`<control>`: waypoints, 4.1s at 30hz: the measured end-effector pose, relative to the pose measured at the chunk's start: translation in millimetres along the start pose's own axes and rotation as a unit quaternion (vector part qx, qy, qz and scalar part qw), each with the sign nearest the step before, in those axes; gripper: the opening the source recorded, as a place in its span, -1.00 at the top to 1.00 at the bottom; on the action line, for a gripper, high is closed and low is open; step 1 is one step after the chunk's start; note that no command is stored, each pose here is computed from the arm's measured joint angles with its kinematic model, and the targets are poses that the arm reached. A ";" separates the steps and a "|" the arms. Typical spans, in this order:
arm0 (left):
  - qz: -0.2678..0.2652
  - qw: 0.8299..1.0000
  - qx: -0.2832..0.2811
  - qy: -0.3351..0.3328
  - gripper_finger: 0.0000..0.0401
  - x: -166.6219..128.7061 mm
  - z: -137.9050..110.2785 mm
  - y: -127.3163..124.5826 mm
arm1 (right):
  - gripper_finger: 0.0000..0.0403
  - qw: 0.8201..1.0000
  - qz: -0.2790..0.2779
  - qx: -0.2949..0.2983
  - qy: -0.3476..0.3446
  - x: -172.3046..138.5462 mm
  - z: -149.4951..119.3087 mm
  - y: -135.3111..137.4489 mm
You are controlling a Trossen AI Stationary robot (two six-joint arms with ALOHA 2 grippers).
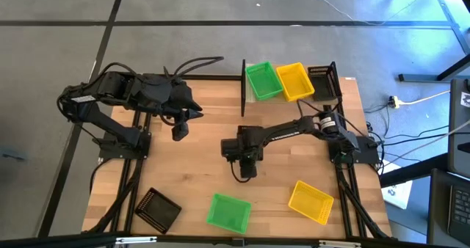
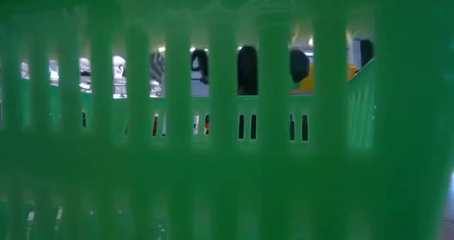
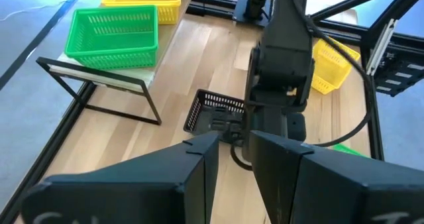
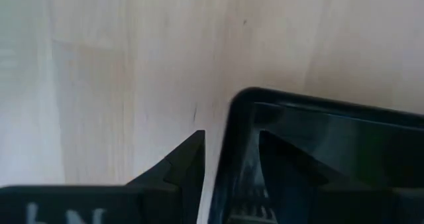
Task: Stack baskets on shelf by color
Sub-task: Stack the top black bin on the black bin on the shelf
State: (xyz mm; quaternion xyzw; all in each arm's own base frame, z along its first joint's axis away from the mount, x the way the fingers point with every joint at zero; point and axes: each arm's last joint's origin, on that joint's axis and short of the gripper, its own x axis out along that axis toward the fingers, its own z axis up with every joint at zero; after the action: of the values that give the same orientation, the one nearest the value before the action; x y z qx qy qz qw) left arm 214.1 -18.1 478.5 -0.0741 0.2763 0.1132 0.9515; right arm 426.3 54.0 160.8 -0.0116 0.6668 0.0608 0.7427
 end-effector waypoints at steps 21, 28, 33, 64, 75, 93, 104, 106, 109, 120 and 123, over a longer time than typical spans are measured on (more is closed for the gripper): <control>-0.001 1.000 0.018 -0.001 0.62 0.1 0.2 -0.2 | 0.99 0.998 -0.033 -0.034 0.028 -60.3 8.9 19.7; -0.001 1.000 0.022 -0.001 0.62 0.2 0.3 -0.1 | 1.00 0.997 -0.048 -0.058 -0.023 -122.5 17.0 27.4; -0.001 1.000 0.022 -0.001 0.62 0.2 0.3 -0.2 | 1.00 0.993 -0.051 -0.077 -0.078 -163.6 17.3 29.6; 0.048 0.999 -0.008 -0.011 0.62 5.7 4.6 11.5 | 1.00 0.942 -0.275 0.024 -0.191 -339.7 -233.0 -39.9; 0.078 0.996 -0.034 0.000 0.62 20.0 8.0 22.7 | 1.00 0.956 -0.275 0.021 -0.095 -297.7 -284.1 -59.8; 0.078 0.995 -0.069 0.002 0.62 23.7 7.9 22.8 | 1.00 0.968 -0.250 0.025 -0.005 -237.1 -302.1 -106.5; 0.095 0.992 -0.083 -0.004 0.62 23.5 8.1 23.8 | 1.00 0.971 -0.238 0.011 0.003 -223.0 -306.1 -117.3; 0.094 0.992 -0.083 -0.004 0.62 23.5 8.2 23.7 | 1.00 0.972 -0.234 0.002 0.002 -222.9 -306.4 -117.4; 0.095 0.992 -0.083 -0.004 0.62 23.5 8.2 23.7 | 1.00 0.977 -0.213 -0.014 -0.016 -222.2 -305.8 -117.1; 0.095 0.992 -0.086 -0.005 0.62 23.5 8.2 23.8 | 1.00 0.982 -0.187 0.002 -0.005 -220.4 -309.4 -113.7; 0.095 0.992 -0.086 -0.005 0.62 23.5 8.2 23.8 | 1.00 0.983 -0.186 0.002 -0.004 -220.3 -309.6 -113.5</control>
State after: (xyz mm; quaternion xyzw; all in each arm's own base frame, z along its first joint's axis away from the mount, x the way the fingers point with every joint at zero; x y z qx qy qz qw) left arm 231.5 10.5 470.7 -0.1287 0.2666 0.2265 0.9279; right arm 109.3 -105.5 337.8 -0.1338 0.6499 -0.0796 0.7439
